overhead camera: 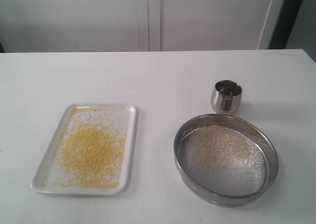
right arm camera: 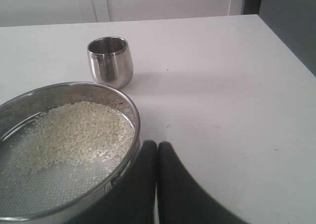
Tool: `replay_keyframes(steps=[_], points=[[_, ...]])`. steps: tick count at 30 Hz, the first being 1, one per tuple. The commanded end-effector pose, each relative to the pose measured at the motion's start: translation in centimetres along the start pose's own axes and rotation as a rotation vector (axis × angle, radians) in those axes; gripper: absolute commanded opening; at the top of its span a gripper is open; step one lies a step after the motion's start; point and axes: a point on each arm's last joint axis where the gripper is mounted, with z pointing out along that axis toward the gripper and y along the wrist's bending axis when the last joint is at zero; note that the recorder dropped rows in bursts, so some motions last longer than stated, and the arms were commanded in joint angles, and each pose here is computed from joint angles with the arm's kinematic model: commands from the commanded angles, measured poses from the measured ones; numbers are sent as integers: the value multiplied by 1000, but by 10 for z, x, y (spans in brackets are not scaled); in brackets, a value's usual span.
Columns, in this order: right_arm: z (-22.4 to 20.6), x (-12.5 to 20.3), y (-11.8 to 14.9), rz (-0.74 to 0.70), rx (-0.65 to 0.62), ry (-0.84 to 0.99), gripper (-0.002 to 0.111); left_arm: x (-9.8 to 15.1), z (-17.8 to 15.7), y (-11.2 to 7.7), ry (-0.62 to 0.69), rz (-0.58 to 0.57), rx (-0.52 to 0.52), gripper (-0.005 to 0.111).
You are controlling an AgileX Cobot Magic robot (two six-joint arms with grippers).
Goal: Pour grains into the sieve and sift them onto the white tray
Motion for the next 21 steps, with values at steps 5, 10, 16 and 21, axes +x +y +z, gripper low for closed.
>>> replay_keyframes(steps=[5,10,16,21], points=[[0,1,-1,3,7,-14,0,43,24,-1,-161,-9,20,0],[0,1,-1,3,7,-14,0,76,44,-2,-159,-6,22,0],[0,1,-1,3,7,-14,0,97,58,0,-246,26,4,0],[0,1,-1,3,7,-14,0,109,64,0,-277,25,6,0]])
